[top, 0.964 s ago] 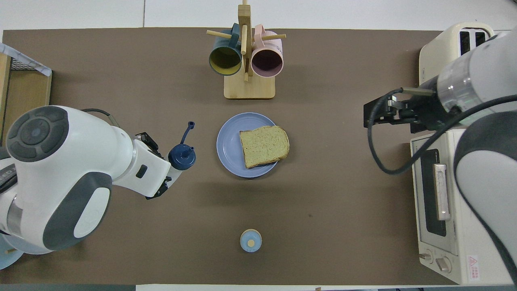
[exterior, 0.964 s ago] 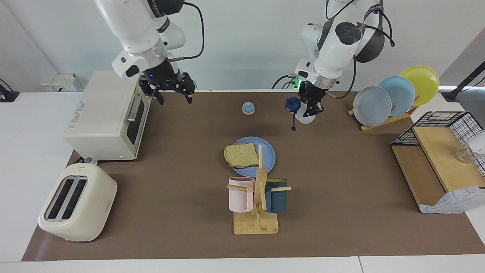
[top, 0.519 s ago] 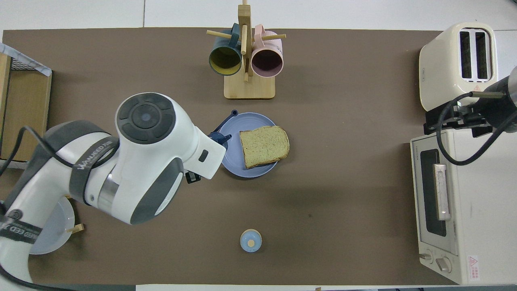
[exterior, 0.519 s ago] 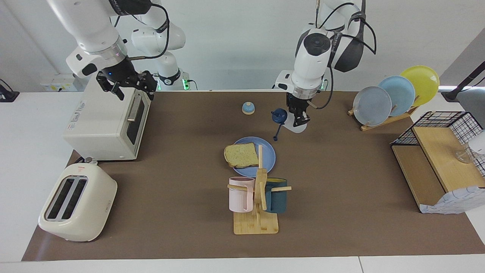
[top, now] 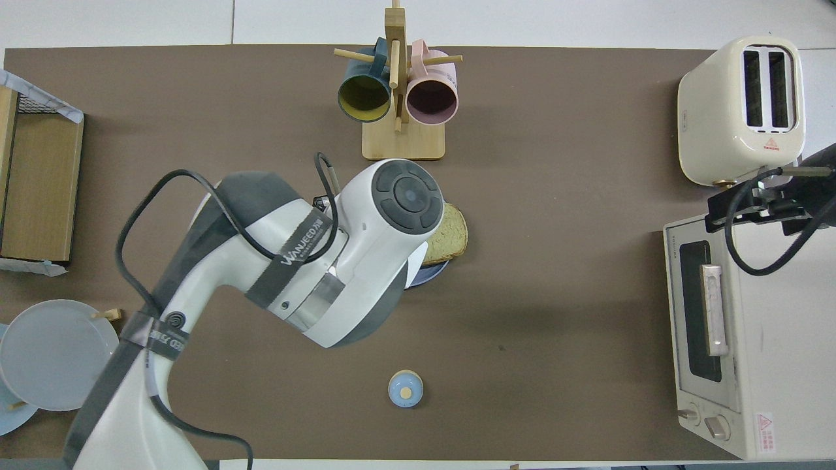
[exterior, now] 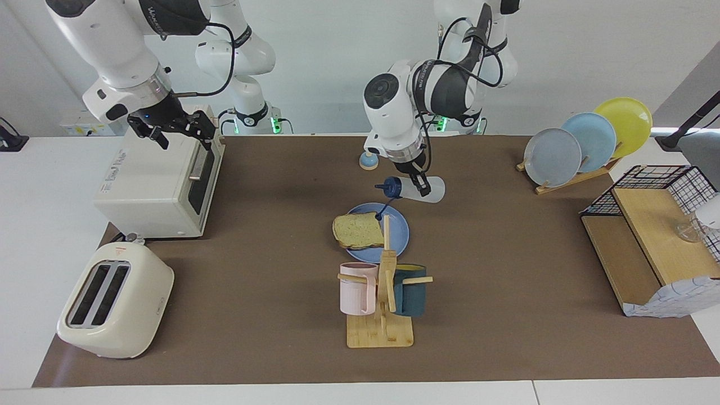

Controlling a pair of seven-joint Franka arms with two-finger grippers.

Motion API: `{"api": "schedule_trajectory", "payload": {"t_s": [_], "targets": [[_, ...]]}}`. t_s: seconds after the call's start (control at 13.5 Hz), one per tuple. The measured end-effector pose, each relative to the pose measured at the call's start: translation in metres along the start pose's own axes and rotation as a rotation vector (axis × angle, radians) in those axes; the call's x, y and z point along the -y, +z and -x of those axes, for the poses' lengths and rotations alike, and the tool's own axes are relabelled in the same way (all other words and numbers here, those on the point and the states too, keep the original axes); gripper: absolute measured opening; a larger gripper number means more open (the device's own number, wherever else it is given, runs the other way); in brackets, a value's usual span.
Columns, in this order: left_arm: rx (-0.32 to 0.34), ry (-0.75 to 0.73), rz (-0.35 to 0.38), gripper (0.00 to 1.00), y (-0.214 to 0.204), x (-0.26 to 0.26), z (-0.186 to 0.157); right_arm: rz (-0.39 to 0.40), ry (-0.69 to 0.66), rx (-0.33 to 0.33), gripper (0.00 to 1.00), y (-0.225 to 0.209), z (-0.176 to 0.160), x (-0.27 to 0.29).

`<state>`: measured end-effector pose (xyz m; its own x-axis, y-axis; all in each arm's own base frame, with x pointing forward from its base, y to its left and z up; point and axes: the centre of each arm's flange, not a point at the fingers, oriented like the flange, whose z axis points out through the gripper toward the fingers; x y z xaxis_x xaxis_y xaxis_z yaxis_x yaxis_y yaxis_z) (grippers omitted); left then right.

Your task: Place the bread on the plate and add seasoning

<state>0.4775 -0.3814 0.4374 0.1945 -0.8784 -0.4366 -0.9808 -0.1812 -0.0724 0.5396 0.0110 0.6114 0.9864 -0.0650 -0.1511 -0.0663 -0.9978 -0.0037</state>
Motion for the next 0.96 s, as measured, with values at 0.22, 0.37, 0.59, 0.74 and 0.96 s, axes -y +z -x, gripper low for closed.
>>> {"api": "schedule_trajectory", "payload": {"t_s": [0.22, 0.37, 0.59, 0.74, 0.96], "targets": [[0.173, 0.017, -0.069, 0.44, 0.016, -0.012, -0.032, 0.000, -0.004, 0.004, 1.00, 0.003, -0.002, -0.003], [0.275, 0.032, -0.131, 0.44, 0.020, -0.019, -0.041, -0.001, 0.003, 0.005, 1.00, 0.003, -0.002, -0.008], [0.382, 0.050, -0.180, 0.44, 0.031, -0.031, -0.053, -0.003, 0.010, -0.006, 1.00, 0.002, -0.004, -0.012], [0.440, 0.050, -0.234, 0.44, 0.031, -0.030, -0.053, -0.005, 0.010, -0.032, 1.00, 0.000, -0.006, -0.012], [0.473, 0.052, -0.305, 0.44, 0.023, -0.027, -0.053, -0.005, -0.023, -0.052, 1.00, -0.002, -0.008, -0.012]]}}
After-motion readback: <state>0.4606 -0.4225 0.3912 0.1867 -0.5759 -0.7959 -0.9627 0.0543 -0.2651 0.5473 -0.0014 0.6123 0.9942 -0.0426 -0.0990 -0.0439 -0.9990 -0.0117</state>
